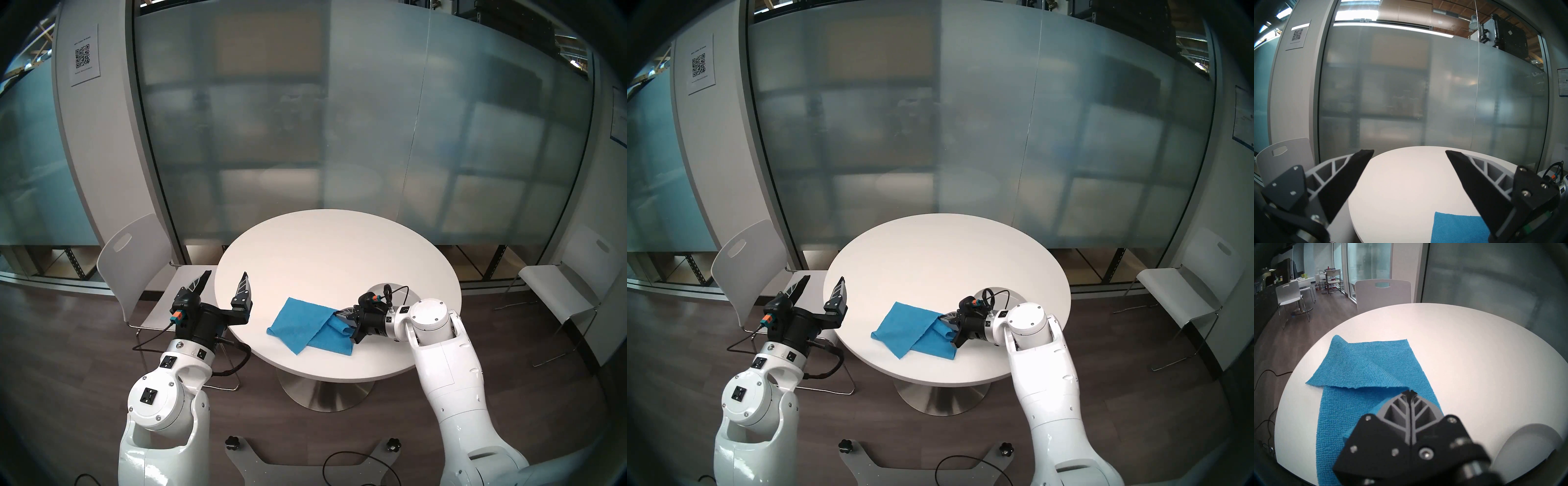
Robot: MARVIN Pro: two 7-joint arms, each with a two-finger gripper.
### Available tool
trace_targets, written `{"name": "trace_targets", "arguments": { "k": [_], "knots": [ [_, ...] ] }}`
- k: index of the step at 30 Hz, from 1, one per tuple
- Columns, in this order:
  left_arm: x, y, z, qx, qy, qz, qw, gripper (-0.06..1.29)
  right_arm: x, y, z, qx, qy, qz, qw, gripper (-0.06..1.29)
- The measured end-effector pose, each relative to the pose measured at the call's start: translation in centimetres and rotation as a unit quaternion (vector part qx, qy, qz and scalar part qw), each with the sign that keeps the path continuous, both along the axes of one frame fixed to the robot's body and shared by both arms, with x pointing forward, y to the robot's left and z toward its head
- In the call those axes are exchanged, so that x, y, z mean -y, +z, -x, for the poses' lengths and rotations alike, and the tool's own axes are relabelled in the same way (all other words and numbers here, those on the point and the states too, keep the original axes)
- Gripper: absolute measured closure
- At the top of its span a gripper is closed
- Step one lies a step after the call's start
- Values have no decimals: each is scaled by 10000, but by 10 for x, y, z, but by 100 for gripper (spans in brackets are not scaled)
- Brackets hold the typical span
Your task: Fold the napkin in half twice and place it beside the plate
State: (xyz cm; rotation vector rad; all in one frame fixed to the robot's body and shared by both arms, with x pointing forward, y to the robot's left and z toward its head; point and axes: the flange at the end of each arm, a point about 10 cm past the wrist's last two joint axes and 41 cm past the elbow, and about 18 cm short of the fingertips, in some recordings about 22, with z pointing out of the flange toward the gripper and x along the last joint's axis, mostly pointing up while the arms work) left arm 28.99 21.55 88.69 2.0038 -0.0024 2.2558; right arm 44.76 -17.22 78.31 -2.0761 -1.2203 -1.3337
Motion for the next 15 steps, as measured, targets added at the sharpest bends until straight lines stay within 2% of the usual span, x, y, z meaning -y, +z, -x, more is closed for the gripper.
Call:
{"name": "trace_targets", "arguments": {
  "k": [15],
  "knots": [
    [0,0,0,0,0,0,10000,1,-1,0,-18,71,40,94,9999,125]
  ]
}}
